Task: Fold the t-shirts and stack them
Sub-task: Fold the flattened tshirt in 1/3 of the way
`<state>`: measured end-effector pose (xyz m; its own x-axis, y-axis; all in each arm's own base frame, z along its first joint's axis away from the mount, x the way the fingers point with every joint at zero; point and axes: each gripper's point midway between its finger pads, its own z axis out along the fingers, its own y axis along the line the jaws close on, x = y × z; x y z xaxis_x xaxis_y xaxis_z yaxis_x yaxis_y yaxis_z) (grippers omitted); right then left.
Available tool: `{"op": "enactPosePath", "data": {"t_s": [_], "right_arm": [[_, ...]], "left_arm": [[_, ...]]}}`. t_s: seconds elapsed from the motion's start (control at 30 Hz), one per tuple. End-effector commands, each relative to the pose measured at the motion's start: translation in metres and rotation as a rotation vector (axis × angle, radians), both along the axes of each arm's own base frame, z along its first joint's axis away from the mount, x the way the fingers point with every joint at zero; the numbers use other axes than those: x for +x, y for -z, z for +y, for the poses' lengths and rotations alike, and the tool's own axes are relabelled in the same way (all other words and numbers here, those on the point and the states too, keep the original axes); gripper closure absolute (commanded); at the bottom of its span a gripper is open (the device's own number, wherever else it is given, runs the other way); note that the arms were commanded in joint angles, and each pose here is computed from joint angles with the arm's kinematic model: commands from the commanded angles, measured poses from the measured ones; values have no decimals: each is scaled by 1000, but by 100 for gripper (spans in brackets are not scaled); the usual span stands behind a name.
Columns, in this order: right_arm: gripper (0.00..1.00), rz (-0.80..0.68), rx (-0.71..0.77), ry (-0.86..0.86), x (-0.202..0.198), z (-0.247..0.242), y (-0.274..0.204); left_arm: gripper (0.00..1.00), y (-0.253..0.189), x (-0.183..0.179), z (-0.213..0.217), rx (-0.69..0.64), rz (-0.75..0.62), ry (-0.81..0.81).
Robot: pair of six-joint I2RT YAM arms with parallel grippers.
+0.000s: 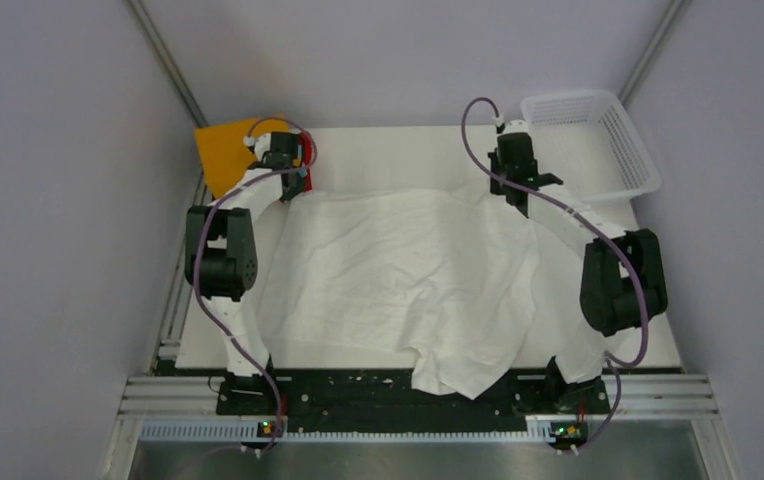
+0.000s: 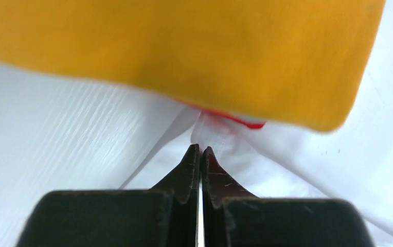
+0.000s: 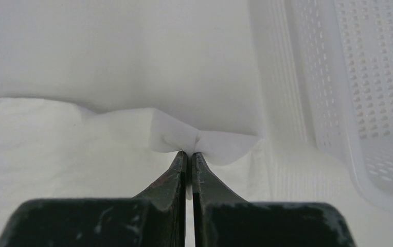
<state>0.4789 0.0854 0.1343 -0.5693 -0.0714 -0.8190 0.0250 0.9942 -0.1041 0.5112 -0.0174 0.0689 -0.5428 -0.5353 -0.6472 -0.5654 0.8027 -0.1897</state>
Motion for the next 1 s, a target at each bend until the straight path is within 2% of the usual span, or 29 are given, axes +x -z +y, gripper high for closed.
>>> {"op": "enactPosePath", "data": {"t_s": [0.0,0.27,0.5,0.73,0.97], "right_arm": [[100,24,149,-41,-50,11,-35],[100,91,271,-102,-127,20,-42],[100,129,282,-102,-185,24,-39],[100,182,307,-7,-233,6,-20],[100,309,394,-24,-278,13,22]], "left_arm": [[100,-50,-12,0,-24,-114,22],[100,-50,-49,8,-3,-67,7],[100,-42,-84,25,61,5,-48],[100,-37,-105,34,98,57,-77],[100,-23,-119,37,110,119,-88]]}}
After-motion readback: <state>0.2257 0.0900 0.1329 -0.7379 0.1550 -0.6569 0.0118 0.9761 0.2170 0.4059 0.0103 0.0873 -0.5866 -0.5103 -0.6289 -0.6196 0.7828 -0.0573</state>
